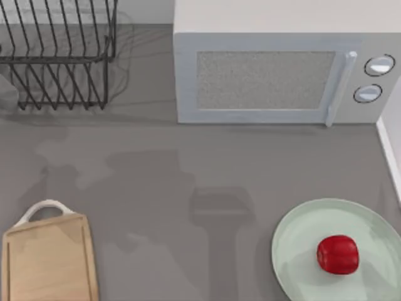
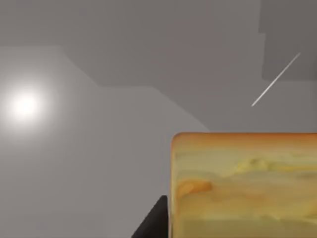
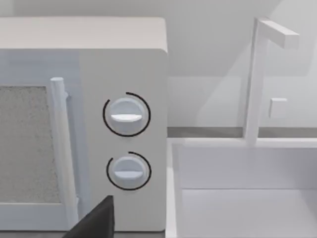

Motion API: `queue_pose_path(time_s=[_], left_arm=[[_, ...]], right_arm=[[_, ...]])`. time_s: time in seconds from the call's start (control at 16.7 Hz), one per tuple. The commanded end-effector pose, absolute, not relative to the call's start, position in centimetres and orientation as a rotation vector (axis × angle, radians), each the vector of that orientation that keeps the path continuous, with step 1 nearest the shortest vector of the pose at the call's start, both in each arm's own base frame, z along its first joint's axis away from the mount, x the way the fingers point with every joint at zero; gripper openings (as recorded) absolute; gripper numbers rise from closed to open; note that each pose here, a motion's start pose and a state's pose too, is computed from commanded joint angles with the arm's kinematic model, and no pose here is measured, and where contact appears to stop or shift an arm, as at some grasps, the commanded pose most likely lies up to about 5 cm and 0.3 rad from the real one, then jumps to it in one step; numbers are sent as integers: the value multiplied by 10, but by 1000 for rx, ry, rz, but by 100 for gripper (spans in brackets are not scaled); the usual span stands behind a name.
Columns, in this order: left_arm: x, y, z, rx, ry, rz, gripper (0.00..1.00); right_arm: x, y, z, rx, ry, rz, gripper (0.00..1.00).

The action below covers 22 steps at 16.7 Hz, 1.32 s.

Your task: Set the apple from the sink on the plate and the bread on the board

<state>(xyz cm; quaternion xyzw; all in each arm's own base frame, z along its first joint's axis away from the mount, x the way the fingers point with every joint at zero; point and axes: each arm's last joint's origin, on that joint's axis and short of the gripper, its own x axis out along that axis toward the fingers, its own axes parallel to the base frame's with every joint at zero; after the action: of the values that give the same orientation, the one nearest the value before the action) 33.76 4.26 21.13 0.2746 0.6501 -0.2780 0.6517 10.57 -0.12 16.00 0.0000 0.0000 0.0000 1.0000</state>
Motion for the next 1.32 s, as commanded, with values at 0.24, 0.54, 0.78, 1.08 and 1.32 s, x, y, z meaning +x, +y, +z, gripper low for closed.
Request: queue_pose_path(time_s=[0.24,0.54,0.78,1.08,1.32], left_arm=[[325,20,209,532,1506,-539,0],[291,-18,197,317,1577,-325,0],[258,-42,188,134,1603,-127,0],[231,-56,184,26,1567,-15,0],[230,-57,184,20,1563,-10,0]], right_arm=[[106,-1,160,0,0,0,100],[106,-1,160,0,0,0,100],[106,-1,160,0,0,0,100],[106,-1,160,0,0,0,100],[106,-1,160,0,0,0,100]])
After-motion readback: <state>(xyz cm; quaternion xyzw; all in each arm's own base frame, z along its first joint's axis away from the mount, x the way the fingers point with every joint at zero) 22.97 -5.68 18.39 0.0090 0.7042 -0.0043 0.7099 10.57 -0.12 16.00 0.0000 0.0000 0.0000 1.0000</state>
